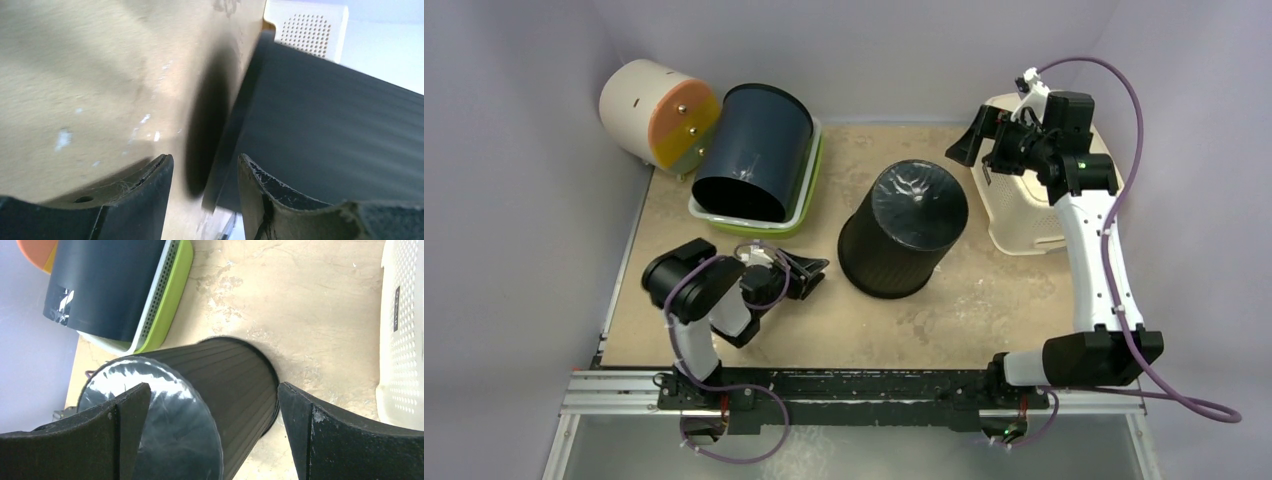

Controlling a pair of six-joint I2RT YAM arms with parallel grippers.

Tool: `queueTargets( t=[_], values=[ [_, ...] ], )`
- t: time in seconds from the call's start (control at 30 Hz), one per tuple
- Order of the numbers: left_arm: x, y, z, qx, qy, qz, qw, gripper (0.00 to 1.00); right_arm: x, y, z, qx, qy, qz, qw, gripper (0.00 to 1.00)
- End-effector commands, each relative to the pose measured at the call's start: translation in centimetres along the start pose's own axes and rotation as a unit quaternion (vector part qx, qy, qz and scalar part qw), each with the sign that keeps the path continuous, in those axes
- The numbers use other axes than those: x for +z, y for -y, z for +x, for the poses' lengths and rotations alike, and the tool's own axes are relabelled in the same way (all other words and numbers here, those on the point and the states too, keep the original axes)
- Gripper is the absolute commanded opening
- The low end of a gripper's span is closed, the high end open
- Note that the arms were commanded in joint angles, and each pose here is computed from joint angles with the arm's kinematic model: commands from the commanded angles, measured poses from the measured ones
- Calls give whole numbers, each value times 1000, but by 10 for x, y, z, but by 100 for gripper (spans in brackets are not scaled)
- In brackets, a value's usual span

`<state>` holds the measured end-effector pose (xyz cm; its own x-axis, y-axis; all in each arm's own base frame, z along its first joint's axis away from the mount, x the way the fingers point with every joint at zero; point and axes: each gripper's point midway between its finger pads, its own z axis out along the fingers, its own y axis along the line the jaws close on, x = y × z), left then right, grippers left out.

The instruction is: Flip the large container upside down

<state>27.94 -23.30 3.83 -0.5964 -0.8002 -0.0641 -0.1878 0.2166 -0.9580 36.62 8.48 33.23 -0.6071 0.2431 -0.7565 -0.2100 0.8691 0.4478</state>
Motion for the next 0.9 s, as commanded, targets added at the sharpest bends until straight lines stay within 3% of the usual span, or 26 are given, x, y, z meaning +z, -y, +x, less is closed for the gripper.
queueTargets(
  t=[0.0, 0.2, 0.43, 0.63, 0.87],
  values=[
    [5, 23, -3, 109, -7, -7, 994, 51, -25, -19, -15, -30, 33, -16, 999, 100],
    [4, 56, -20, 243, -10, -89, 966, 56, -23, -14, -13, -30, 31, -6, 999, 100],
    [-16, 84, -29, 326, -21, -146, 934, 56, -20, -8, -2, -34, 22, 1, 999, 100],
    [-43, 111, -18, 366, -37, -109, 924, 51, -20, -7, 6, -33, 12, 1, 999, 100],
    [-68, 131, 13, 435, -111, -41, 892, 44, -15, 1, 0, -32, 13, 22, 999, 100]
  ],
)
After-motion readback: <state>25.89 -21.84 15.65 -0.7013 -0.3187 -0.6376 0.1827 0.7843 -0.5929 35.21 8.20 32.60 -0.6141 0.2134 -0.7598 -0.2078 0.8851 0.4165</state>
